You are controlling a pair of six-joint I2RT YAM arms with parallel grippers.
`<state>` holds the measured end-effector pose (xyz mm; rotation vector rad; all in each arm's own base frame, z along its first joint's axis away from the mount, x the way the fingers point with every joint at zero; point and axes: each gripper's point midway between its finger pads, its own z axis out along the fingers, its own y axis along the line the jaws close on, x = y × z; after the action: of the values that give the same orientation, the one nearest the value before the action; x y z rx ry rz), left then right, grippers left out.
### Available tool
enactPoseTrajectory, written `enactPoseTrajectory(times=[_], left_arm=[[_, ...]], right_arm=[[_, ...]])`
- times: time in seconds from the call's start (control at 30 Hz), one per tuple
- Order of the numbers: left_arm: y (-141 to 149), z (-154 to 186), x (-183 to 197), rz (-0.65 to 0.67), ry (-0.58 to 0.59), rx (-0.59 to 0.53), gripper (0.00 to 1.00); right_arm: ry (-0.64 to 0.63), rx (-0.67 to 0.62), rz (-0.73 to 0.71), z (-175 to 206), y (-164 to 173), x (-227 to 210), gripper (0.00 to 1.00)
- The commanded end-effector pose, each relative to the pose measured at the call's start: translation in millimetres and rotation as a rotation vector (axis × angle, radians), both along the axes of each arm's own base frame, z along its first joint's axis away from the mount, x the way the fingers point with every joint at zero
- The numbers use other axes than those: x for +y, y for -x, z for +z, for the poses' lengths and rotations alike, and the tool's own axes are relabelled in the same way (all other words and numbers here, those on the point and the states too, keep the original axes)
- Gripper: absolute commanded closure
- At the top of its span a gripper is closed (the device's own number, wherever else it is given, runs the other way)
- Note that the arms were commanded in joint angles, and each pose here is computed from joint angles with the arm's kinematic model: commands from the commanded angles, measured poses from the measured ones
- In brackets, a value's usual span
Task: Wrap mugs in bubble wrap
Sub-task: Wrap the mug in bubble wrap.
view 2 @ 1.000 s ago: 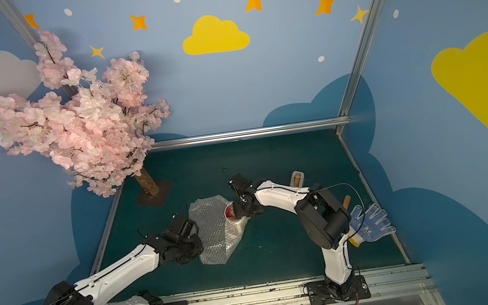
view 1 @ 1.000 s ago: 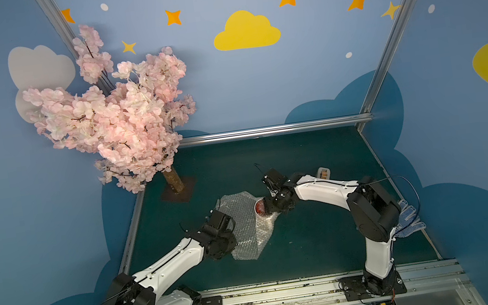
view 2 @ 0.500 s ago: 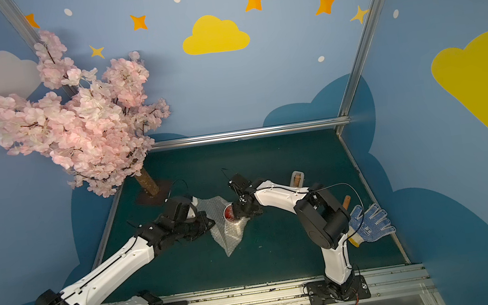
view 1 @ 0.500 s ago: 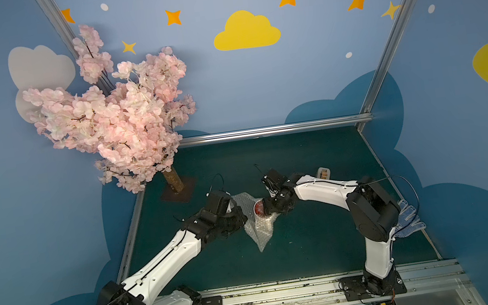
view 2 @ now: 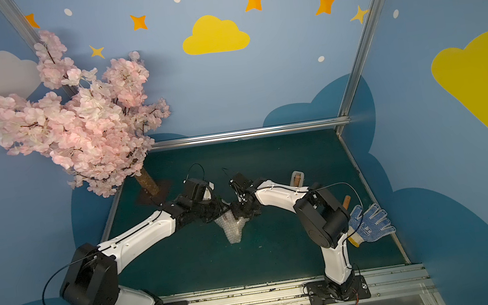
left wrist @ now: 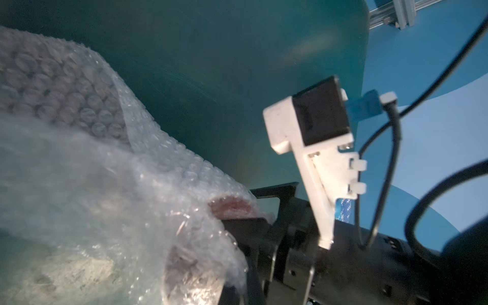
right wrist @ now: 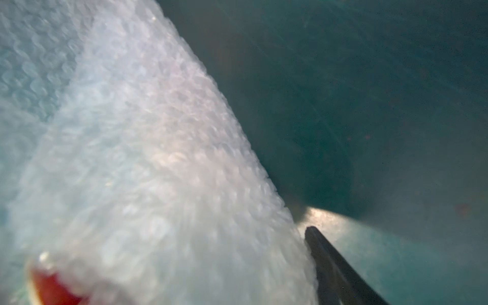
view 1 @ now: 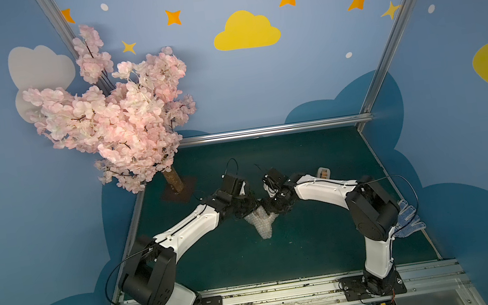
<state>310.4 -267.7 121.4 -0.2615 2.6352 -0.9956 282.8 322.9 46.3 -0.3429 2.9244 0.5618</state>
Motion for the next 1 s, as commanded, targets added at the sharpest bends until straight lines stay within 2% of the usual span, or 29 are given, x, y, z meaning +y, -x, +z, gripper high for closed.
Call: enactPoseTrajectory(times=[0.0, 0.27, 0.43, 0.63, 0.77, 0.97], left_arm=[[-10.3, 0.4, -6.9, 0.013, 0.011, -0.004, 0.96], [-14.5, -28.6, -0.5, 0.052, -0.059, 0.061, 0.96], [-13.0, -38.7, 1.2, 0.054, -0.078, 0.084, 0.96], [-14.1, -42.9, 0.5, 0.054, -0.084, 0.096, 0.96], [-15.2, -44.0, 0.4, 0.053, -0.088, 0.098, 0.96], [-15.5, -45.0, 0.3, 0.054, -0.085, 0.104, 0.96]], right_arm=[[-0.064, 0.001, 0.01, 13.0, 3.1, 7.2, 0.32], [-0.095, -0.07, 0.001, 48.8, -1.8, -2.1, 0.31], [-0.055, -0.151, -0.01, 73.0, -3.4, -21.0, 0.29], [-0.155, -0.228, 0.049, 95.5, 10.5, -20.3, 0.18], [-0.225, -0.235, 0.098, 98.0, 22.6, -13.6, 0.16], [-0.201, -0.216, 0.158, 84.3, 29.2, -5.4, 0.17]])
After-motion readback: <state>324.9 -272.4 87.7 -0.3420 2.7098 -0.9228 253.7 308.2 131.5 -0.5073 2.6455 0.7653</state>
